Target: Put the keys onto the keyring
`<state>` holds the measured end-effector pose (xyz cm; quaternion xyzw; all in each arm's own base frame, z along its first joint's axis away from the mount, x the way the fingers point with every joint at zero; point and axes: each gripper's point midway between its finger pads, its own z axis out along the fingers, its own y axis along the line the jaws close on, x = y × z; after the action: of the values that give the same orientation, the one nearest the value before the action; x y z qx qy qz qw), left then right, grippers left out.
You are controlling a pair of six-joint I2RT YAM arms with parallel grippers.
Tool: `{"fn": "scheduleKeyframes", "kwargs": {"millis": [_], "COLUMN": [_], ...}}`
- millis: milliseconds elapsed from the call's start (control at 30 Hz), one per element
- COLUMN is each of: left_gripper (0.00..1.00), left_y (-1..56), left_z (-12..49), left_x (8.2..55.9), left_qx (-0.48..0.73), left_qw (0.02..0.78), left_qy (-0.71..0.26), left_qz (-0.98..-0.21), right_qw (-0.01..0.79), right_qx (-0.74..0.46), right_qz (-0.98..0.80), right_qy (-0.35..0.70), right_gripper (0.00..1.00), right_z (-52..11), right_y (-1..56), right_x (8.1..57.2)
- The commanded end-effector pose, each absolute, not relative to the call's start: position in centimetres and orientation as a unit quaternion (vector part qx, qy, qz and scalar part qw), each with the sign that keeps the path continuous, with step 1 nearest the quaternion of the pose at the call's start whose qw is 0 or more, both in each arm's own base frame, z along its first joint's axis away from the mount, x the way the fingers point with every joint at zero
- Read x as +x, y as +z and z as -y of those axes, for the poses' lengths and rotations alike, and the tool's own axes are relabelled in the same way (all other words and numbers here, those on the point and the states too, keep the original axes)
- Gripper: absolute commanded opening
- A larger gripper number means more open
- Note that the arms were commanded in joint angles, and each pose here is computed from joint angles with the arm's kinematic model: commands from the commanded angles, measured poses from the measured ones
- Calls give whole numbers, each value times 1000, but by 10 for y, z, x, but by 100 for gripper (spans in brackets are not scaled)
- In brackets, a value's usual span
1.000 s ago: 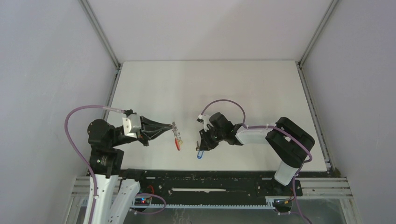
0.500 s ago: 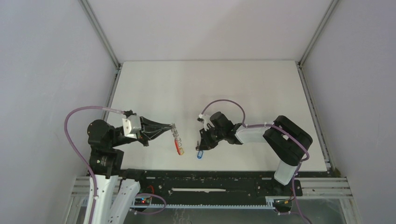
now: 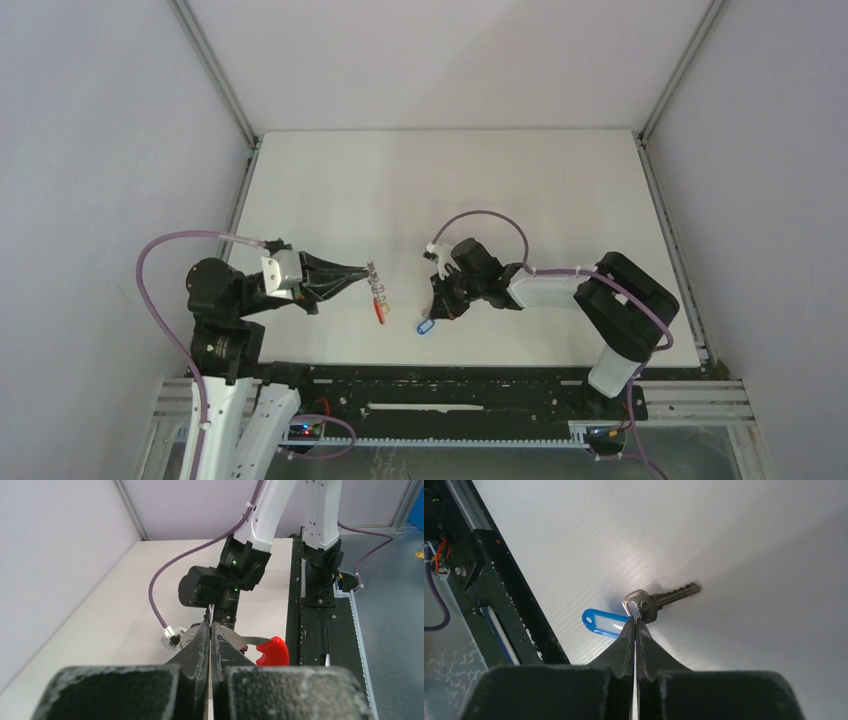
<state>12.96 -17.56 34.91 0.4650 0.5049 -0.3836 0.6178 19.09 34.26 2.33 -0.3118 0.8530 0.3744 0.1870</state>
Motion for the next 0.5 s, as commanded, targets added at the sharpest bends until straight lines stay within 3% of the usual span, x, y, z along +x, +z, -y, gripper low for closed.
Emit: {"fn": "scheduleKeyframes", "kwargs": {"millis": [0,467], "left_gripper": [0,0], "left_y": [345,336], "left_z": [175,180], "left_x": [132,129], "left_qx": [468,472], "left_qw": [621,605], "left_qy": [-378,-396], "left_qz": [-503,-505], "right_qw": [265,504], "right_qx": [-366,-494], "right_qz": [-817,-644], "right_qy": [358,296], "right_gripper": [0,0], "right_z": [-346,-345], "right_y": [58,167], "right_x": [197,172]}}
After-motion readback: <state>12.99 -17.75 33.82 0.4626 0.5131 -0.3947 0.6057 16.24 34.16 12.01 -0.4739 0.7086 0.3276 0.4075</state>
